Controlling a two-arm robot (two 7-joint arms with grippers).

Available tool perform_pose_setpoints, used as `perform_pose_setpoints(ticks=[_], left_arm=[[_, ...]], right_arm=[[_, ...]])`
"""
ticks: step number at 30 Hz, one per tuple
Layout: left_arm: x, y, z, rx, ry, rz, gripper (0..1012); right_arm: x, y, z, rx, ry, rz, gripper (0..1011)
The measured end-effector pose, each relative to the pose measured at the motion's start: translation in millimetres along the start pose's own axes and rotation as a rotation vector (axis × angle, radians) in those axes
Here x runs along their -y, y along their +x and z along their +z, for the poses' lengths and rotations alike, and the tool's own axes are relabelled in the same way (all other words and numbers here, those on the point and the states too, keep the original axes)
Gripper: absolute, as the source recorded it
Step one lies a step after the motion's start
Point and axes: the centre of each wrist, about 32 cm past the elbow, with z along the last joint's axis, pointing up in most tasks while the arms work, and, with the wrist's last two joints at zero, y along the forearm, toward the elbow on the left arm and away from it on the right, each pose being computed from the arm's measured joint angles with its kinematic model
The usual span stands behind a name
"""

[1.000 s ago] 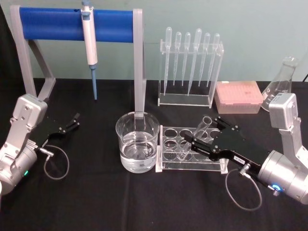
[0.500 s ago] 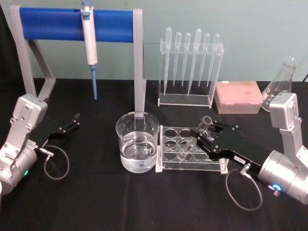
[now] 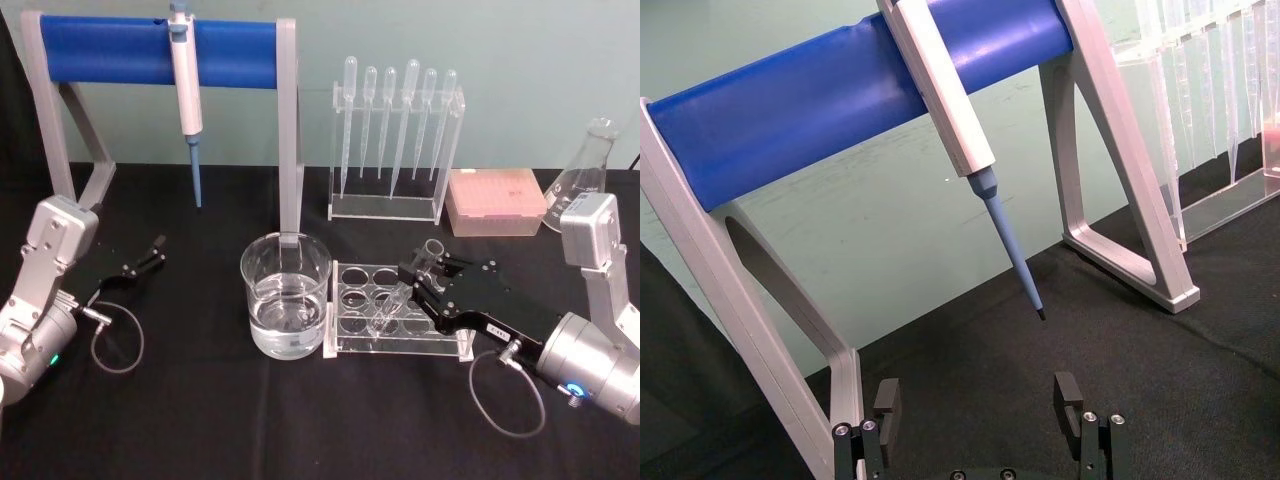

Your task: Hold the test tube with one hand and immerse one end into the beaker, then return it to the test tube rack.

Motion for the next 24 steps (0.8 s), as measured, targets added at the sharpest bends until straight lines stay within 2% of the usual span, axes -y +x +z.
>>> perform_pose_setpoints(ticks=[4,7,13,14,17,20,24], left_arm=[[0.0,0.0,0.0,0.000,0.000,0.000,1000],[0.0,0.0,0.0,0.000,0.000,0.000,1000],[0.0,0.0,0.0,0.000,0.000,0.000,1000],[0.0,0.0,0.0,0.000,0.000,0.000,1000],[0.0,0.0,0.0,0.000,0.000,0.000,1000],[0.0,0.0,0.0,0.000,0.000,0.000,1000],[0.0,0.0,0.0,0.000,0.000,0.000,1000]], right_arm=[[-0.1,5.0,9.1,0.020,-0.011,0.015,224],[-0.6,10.6,21.1,0.033,-0.028,0.039,224],[-2.5,22.2,53.2,0.043,-0.073,0.094,224],[-3.2,24.6,62.1,0.046,-0.085,0.106,224],[-4.5,27.8,75.6,0.055,-0.098,0.119,224],[-7.0,32.6,96.6,0.074,-0.118,0.135,225],[-9.5,36.3,110.4,0.090,-0.134,0.144,224]])
